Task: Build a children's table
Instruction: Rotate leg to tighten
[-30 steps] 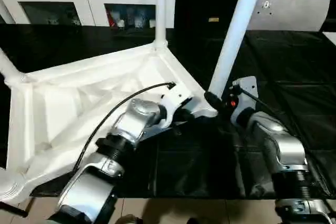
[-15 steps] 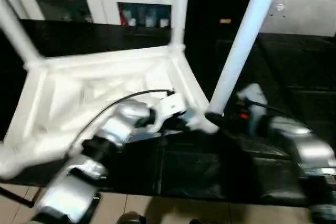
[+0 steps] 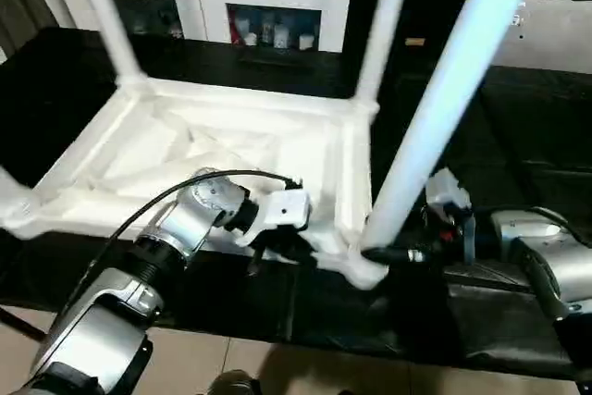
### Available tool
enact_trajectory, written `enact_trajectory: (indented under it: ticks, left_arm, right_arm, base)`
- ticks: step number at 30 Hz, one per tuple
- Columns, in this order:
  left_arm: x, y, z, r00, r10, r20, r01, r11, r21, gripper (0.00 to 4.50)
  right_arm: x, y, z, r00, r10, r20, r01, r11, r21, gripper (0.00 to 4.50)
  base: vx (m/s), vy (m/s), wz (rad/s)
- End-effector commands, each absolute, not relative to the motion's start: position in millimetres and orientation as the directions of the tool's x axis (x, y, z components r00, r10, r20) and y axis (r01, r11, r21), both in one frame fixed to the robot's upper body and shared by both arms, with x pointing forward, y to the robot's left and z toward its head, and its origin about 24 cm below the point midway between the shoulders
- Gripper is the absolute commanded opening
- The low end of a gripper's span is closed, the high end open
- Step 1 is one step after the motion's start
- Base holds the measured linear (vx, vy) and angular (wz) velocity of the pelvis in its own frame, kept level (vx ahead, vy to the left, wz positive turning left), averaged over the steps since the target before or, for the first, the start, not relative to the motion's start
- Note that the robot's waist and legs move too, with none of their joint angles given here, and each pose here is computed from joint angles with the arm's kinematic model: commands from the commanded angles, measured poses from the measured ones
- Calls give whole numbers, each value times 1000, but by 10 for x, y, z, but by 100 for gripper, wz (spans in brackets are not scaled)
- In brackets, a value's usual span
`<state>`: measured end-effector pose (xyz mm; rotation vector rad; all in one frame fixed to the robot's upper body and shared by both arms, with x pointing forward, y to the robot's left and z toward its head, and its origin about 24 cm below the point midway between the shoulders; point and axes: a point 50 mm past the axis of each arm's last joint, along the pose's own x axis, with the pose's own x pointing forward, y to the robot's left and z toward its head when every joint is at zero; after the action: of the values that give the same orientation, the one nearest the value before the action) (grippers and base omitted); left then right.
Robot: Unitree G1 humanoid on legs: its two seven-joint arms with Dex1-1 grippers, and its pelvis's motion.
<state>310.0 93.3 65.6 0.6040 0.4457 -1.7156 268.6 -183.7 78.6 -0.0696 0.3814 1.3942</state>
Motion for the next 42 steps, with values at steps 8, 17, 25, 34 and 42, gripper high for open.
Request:
enact_trajectory:
  ticks: [8, 17, 25, 34, 42]
  left_arm:
    - [3074, 871, 690, -221, -758, -614, 957, -289, 12, 0]
    - [3269, 757, 682, 64, -835, -547, 997, 74, 5, 0]
    - [3367, 506, 632, 330, -808, -488, 924, 382, -9, 0]
    - [3340, 328, 673, 351, -827, -439, 922, 386, 11, 0]
    - [3307, 517, 639, 275, -833, -479, 957, 287, 50, 0]
  right_arm:
    - [2643, -1807, 793, 76, 957, -282, -965, 142, 222, 219]
    - [2921, -1676, 711, 504, 810, -299, -796, 570, 204, 212]
    - [3164, -1552, 574, 782, 520, -342, -483, 854, 193, 208]
    - [3161, -1441, 649, 789, 570, -229, -531, 821, 210, 315]
    - [3047, -1599, 755, 694, 706, -143, -675, 707, 213, 397]
  base:
    - [0, 0, 0]
    - [0, 0, 0]
    - [0, 0, 0]
    - [0, 0, 0]
    - [0, 0, 0]
